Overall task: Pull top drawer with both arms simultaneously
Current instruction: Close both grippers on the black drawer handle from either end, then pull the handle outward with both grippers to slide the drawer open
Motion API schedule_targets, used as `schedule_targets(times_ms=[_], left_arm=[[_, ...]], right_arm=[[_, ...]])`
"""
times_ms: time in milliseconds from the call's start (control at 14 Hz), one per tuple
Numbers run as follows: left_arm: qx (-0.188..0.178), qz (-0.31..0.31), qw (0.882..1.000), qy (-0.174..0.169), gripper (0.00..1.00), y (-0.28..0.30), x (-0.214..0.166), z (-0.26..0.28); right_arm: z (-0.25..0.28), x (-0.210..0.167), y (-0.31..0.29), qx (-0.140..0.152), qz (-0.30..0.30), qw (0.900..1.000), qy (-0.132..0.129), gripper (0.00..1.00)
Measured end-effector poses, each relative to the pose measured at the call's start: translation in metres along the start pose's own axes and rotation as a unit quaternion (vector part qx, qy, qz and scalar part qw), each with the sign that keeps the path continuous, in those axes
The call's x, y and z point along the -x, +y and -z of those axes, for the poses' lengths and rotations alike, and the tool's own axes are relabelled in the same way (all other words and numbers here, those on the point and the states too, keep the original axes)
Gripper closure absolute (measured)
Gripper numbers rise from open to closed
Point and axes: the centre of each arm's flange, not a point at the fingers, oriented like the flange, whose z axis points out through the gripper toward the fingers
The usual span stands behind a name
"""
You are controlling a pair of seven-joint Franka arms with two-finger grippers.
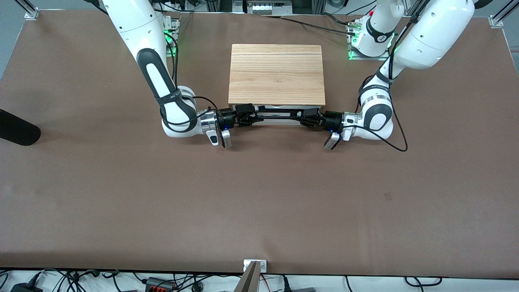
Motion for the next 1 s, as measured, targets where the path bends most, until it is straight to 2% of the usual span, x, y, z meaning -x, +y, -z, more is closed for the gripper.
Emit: schedule_targets(times_ms=[214,286,429,714,1000], left_arm=[[0.000,0.000,1.000,0.000,0.82,0.0000,0.0000,0.0001],[0.000,0.000,1.000,0.000,0.82,0.0000,0.0000,0.0001],[0.000,0.000,1.000,0.000,0.82,0.0000,0.0000,0.0001],[-0.001,0.001,1.000,0.000,0.82,-0.0007,0.0000,0.0003],[-0.001,0.000,1.000,0.001,0.82,-0.0006,-0.0002,0.0005]], right_arm=[[0.0006,0.0018,0.0084,0.003,0.002,1.000,0.000,0.13],[0.0006,0.0020,0.0094,0.003,0.002,1.000,0.000,0.19],[0.0006,0.0022,0.0103,0.003,0.002,1.000,0.000,0.43],[0.0000,0.0019,0.0087,-0.002,0.002,1.000,-0.002,0.83],[-0.0002,0.0014,0.0083,-0.002,0.003,1.000,-0.002,0.85]])
